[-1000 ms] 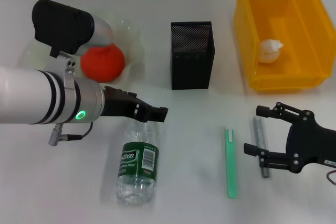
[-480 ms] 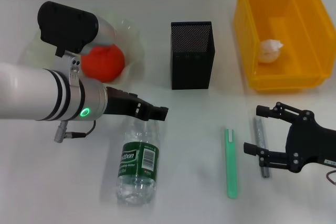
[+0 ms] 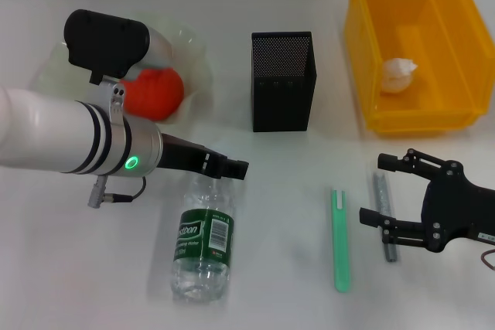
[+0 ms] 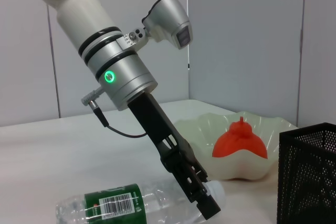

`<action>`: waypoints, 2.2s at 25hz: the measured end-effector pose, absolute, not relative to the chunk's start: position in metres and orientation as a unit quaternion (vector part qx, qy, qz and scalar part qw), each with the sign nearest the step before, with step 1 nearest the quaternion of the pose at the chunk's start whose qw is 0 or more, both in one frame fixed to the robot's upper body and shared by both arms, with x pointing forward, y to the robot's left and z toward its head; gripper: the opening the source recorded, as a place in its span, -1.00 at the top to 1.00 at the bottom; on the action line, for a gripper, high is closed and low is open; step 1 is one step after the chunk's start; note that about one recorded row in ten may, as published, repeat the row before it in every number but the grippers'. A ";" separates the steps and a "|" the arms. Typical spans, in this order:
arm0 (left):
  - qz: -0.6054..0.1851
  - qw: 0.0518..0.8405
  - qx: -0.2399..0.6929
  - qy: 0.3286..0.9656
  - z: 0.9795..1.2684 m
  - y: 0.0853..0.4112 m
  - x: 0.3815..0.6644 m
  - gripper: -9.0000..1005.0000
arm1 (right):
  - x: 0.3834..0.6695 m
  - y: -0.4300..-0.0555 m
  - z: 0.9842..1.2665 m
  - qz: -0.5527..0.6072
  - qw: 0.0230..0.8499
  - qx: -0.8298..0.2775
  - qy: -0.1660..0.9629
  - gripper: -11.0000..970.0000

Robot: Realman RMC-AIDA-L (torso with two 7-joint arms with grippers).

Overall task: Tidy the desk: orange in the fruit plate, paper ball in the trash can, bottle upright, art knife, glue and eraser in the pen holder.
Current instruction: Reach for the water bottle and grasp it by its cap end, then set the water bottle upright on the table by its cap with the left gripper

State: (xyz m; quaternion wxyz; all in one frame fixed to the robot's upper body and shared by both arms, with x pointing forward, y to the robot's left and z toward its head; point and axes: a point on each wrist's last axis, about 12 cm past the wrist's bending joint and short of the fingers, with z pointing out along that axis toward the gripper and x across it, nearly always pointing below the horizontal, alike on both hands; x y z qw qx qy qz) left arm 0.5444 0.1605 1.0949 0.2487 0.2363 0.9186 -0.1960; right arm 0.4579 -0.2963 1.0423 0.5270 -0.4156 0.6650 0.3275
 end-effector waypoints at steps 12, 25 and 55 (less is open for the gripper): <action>-0.192 0.243 0.248 0.918 1.092 0.161 0.546 -0.41 | 0.459 -0.297 1.042 0.331 0.523 -0.407 0.672 -0.74; -0.175 0.268 0.355 0.879 1.106 0.158 0.536 0.07 | 0.458 -0.298 1.042 0.332 0.518 -0.405 0.676 -0.74; -0.316 0.538 0.369 0.688 1.112 0.306 0.484 0.10 | 0.469 -0.292 1.057 0.351 0.500 -0.410 0.678 -0.73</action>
